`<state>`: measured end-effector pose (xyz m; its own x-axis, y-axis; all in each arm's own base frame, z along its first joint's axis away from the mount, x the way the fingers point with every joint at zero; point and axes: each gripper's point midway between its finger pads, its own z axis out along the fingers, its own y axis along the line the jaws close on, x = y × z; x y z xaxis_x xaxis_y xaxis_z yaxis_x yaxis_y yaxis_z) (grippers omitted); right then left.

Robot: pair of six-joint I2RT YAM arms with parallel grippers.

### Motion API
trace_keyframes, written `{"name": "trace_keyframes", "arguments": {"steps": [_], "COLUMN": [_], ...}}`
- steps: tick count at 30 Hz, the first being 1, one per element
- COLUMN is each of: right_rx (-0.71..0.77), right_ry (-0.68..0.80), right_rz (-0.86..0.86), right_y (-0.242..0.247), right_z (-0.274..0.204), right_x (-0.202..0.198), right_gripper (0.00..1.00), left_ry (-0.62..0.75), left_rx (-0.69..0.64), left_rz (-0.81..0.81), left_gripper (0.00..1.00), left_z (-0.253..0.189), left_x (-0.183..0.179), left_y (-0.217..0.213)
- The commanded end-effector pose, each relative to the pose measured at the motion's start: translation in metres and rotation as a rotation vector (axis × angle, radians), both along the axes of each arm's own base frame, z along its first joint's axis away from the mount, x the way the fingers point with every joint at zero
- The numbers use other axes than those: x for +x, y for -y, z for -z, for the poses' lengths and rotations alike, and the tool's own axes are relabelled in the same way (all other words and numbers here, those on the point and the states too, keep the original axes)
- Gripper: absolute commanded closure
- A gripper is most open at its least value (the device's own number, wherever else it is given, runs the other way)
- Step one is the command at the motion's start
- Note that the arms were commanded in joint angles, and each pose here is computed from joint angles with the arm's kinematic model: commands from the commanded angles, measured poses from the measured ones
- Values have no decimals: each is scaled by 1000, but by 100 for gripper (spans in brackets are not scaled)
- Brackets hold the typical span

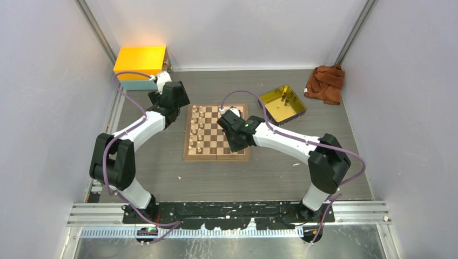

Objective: Set up the chess pieces on the board
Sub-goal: Place the chess piece on the chessboard.

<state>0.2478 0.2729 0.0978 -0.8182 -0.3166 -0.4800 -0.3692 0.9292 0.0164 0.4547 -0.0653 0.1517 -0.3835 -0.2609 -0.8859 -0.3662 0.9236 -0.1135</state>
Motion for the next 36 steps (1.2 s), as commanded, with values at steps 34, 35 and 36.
{"name": "trace_keyframes", "arguments": {"steps": [34, 35, 36], "right_rx": [16, 16, 18], "right_ry": [5, 5, 4], "right_rz": [-5, -4, -2], "right_y": [-16, -15, -15], "right_z": [26, 27, 27], "right_x": [15, 15, 16], "right_gripper": [98, 98, 98], "left_ry": [70, 69, 69], "left_rx": [-2, -2, -2], "left_rz": [-22, -22, -21], "left_gripper": [4, 4, 4], "left_z": [-22, -22, -22], "left_x": [6, 6, 6], "left_y": [-5, -5, -5]}}
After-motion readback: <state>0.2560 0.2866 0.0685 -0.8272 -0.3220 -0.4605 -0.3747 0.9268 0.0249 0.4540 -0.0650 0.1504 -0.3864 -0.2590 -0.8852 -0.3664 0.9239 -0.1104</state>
